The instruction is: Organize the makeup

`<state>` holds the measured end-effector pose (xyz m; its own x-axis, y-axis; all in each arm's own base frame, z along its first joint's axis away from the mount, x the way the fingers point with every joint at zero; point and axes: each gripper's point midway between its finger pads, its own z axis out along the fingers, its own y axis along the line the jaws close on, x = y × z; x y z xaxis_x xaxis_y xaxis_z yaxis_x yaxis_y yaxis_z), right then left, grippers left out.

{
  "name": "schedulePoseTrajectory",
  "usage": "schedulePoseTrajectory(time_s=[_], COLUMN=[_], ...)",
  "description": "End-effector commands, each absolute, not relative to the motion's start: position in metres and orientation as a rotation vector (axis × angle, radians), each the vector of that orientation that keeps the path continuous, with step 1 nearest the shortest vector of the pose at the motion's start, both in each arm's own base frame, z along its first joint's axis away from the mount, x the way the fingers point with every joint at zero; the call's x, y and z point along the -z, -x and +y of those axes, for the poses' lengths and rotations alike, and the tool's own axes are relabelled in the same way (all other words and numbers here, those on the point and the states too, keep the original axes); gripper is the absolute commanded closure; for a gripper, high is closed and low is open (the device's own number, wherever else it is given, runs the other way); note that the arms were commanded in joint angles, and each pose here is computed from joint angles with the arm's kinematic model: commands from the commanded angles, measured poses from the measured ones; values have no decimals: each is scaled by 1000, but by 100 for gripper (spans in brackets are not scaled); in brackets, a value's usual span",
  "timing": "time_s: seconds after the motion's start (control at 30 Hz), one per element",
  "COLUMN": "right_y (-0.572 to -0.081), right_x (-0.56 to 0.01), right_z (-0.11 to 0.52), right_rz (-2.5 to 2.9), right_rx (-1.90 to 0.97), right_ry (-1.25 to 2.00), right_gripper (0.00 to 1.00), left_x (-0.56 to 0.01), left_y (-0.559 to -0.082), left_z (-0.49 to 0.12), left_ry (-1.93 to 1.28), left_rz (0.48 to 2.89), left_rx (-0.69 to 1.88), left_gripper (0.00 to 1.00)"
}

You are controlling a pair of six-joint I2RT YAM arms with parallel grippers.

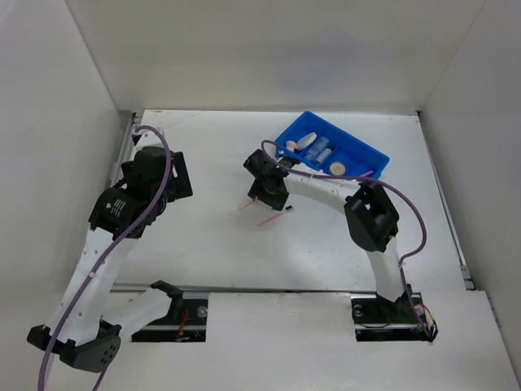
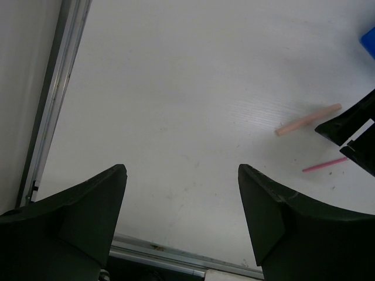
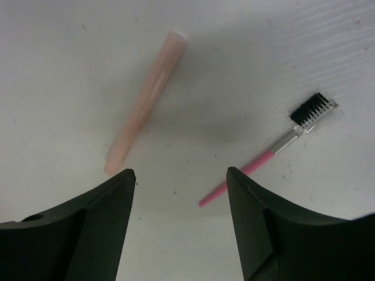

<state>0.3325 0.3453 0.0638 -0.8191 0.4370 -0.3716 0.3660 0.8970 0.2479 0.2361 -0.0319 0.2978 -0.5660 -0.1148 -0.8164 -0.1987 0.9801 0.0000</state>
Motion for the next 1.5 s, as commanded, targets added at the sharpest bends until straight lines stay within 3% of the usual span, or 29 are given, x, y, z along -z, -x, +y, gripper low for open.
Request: schedulePoseTrajectory(time_s=[0.0,0.6,1.0,1.13,1.27,1.47], right_y=[-348,-374,-368,-369,-367,-356], right_x=[-92,-66,-13,-13,-16,-45], right_z=[362,378,363,359,355,351], right_rz=[2569,2545,2604,2596,2592,2531], right_rx=[-329,-214,2,28,43,47], right_ry=[-672,-699,-690,-675,-673,-611], right_gripper=[31,41,49,58,80,89], left_x=[-304,-302,-305,-304,-304,-301], left_y=[-229,-230,-229,-227,-228,-227], left_z=[-29,-28,-22,-21,-20,-20], left_ry=[236,206,202,202,207,204], left_rz=[2153,2157,2141,2141,2137,2145], left_rx=[-95,-111,-144,-144,-154,-159], left_gripper=[26,26,26,26,26,26])
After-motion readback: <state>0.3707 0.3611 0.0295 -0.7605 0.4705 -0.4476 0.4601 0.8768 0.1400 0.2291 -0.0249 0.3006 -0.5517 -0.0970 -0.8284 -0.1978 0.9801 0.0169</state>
